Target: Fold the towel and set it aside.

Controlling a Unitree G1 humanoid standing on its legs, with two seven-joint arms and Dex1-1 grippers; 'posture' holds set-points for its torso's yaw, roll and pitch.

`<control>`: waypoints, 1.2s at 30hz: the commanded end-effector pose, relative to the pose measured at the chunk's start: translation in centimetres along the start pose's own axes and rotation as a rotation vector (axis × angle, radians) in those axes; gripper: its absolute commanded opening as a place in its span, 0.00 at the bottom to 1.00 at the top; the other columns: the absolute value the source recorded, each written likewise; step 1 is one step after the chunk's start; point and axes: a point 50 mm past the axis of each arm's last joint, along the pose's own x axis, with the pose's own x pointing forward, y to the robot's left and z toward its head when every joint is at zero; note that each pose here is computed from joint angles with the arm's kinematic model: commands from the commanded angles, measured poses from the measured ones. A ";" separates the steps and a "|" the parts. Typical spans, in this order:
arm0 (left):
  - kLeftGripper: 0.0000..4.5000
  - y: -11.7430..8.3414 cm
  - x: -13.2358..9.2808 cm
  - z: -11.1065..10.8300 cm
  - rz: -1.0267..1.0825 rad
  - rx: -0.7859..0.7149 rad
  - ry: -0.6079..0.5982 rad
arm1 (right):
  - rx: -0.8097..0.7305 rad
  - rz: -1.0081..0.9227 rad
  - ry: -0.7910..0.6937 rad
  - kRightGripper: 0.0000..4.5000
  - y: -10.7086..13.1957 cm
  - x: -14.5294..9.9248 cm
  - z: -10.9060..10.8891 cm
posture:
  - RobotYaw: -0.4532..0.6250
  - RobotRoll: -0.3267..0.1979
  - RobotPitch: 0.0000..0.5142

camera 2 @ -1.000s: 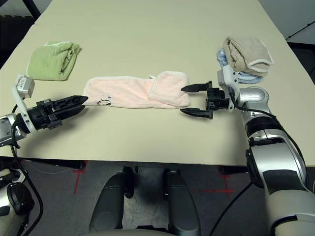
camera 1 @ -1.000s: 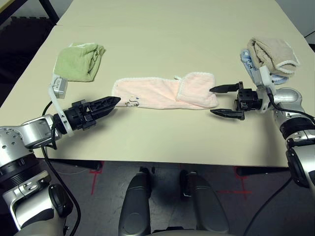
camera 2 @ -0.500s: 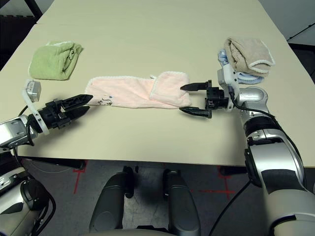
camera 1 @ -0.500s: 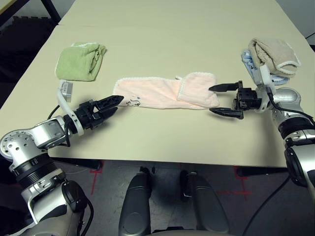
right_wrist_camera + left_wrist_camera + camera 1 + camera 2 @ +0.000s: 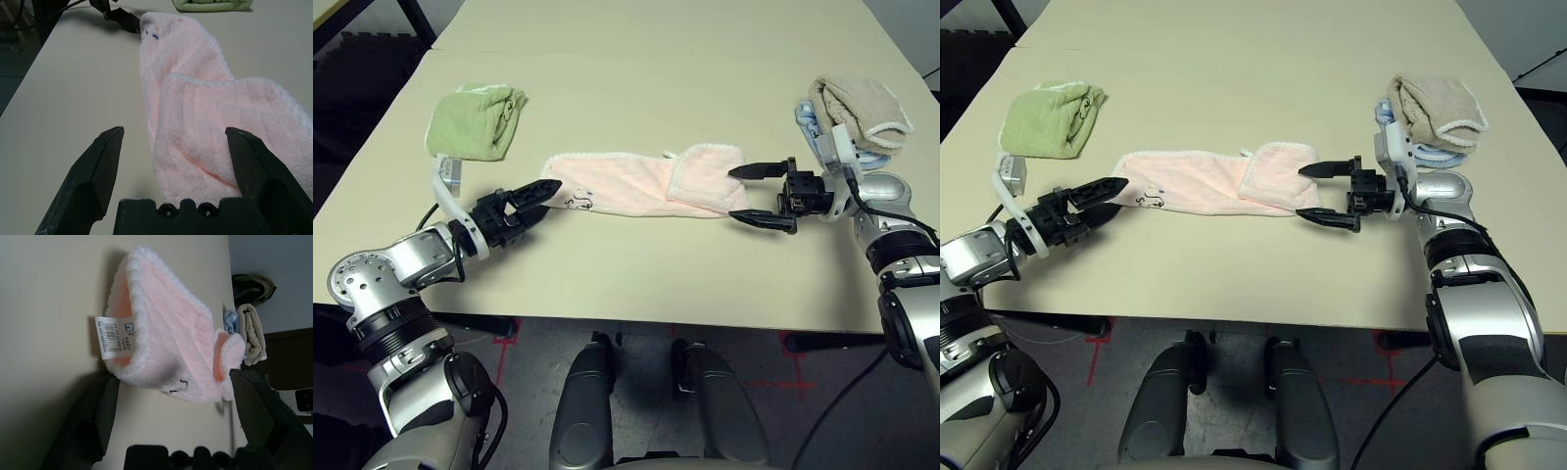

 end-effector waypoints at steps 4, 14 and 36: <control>0.62 1.1 0.3 -0.4 0.059 -0.019 -0.009 | -0.009 0.007 0.016 1.00 0.1 -0.2 -0.1 | 0.45 0.62 0.42; 0.01 1.5 0.0 0.0 0.090 -0.013 -0.072 | -0.005 0.010 0.020 1.00 0.2 -0.1 -0.2 | 0.46 0.62 0.42; 0.01 -1.9 -3.6 3.5 0.010 0.158 -0.130 | 0.028 0.014 -0.015 1.00 0.5 -0.1 -0.4 | 0.47 0.62 0.38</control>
